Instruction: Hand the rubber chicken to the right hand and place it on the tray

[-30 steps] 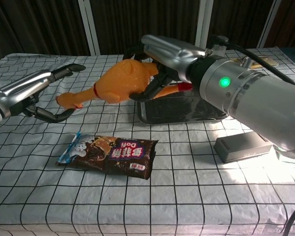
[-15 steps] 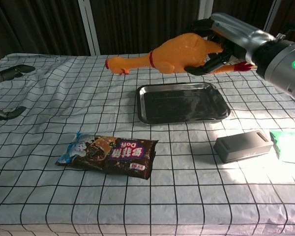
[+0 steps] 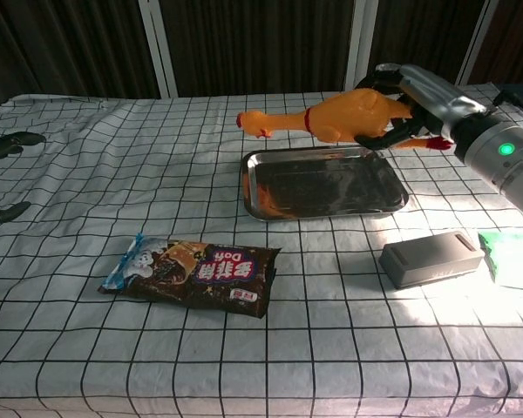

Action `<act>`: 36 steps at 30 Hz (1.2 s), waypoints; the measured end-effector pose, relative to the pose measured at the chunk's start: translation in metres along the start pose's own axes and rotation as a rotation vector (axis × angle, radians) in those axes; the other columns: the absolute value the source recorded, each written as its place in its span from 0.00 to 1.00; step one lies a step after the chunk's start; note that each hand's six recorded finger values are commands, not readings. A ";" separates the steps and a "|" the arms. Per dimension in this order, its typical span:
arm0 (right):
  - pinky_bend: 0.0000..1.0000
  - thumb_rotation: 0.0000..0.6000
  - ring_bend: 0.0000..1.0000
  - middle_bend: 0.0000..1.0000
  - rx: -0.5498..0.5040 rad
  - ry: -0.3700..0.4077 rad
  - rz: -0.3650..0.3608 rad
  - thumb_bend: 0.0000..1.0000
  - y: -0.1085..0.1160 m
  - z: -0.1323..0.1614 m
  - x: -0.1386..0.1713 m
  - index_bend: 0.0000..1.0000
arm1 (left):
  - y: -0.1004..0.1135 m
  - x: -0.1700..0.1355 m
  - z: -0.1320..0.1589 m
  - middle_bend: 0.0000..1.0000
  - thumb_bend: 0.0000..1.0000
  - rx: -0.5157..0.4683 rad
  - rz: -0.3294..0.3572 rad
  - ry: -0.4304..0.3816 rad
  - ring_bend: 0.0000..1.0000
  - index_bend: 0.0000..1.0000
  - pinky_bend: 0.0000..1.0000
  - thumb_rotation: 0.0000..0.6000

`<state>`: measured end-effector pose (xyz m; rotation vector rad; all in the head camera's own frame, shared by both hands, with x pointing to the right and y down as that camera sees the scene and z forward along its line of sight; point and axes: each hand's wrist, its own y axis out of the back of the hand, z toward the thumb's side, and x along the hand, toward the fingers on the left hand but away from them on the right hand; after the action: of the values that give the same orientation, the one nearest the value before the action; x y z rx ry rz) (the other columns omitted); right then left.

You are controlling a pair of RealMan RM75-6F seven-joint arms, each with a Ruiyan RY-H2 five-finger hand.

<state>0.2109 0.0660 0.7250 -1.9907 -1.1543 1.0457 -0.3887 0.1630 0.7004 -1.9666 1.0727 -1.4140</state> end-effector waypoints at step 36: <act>0.00 1.00 0.00 0.00 0.170 -0.062 0.250 0.11 -0.045 -0.032 -0.015 0.00 | 0.002 -0.003 -0.010 0.00 0.39 -0.027 -0.019 0.015 0.00 0.00 0.00 1.00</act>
<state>0.2151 0.0691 0.7819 -2.0126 -0.8302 1.2939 -0.3995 0.1651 0.7009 -1.9926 1.0883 -1.4338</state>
